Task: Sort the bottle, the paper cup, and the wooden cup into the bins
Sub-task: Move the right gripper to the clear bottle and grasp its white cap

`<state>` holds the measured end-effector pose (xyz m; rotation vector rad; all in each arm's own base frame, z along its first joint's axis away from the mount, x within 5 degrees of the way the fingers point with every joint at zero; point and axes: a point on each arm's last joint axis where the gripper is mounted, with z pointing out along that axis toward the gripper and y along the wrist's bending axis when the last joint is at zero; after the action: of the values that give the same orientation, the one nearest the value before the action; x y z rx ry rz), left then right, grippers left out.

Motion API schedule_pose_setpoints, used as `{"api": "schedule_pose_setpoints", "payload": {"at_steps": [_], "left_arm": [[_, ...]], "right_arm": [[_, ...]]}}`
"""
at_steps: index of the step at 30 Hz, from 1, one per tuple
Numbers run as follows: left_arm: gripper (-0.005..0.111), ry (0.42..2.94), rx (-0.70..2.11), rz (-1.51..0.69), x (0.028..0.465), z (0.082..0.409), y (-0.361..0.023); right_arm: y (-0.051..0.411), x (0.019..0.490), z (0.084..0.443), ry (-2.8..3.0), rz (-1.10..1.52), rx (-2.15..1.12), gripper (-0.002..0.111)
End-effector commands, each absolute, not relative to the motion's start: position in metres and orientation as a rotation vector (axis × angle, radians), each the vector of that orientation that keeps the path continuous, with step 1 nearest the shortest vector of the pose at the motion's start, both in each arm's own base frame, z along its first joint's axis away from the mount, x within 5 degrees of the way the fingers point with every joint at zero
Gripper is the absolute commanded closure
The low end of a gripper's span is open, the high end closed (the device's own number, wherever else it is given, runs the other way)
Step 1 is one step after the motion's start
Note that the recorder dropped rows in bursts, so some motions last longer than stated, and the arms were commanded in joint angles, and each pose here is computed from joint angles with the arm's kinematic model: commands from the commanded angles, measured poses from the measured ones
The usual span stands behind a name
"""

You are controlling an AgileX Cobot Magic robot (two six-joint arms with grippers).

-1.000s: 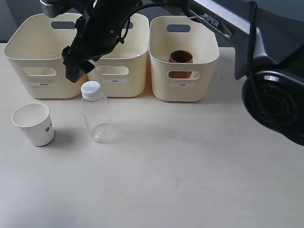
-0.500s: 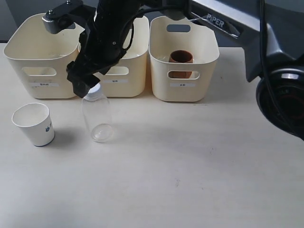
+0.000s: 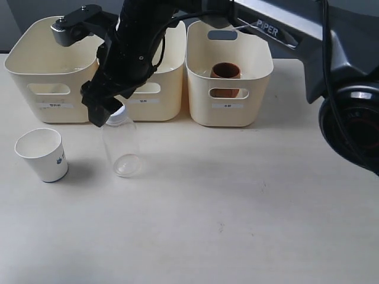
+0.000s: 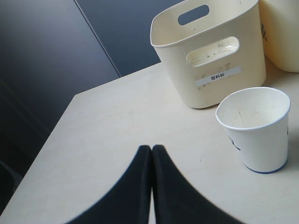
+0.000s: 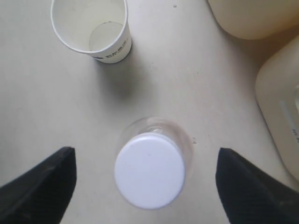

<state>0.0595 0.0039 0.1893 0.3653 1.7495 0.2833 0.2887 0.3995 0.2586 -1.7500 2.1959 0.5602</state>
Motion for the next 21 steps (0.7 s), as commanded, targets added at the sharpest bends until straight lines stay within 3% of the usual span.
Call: {"api": "schedule_pose_setpoints", "payload": {"at_steps": [1,15,18,21], "left_arm": [[0.107,1.752,0.366,0.277,0.059,0.188,0.004],[0.107,1.752,0.366,0.277,0.059,0.188,0.004],[0.107,1.752,0.366,0.277,0.059,0.188,0.004],[0.107,1.752,0.366,0.277,0.059,0.188,0.004]], "right_arm": [[0.399,0.289,0.259,2.169,0.553,-1.769,0.031],[0.4,0.294,0.24,2.199,0.5,-1.794,0.035],[0.401,0.295,0.244,2.186,0.497,-1.788,0.058],[0.402,0.296,0.253,2.157,0.501,-1.777,0.097]]}}
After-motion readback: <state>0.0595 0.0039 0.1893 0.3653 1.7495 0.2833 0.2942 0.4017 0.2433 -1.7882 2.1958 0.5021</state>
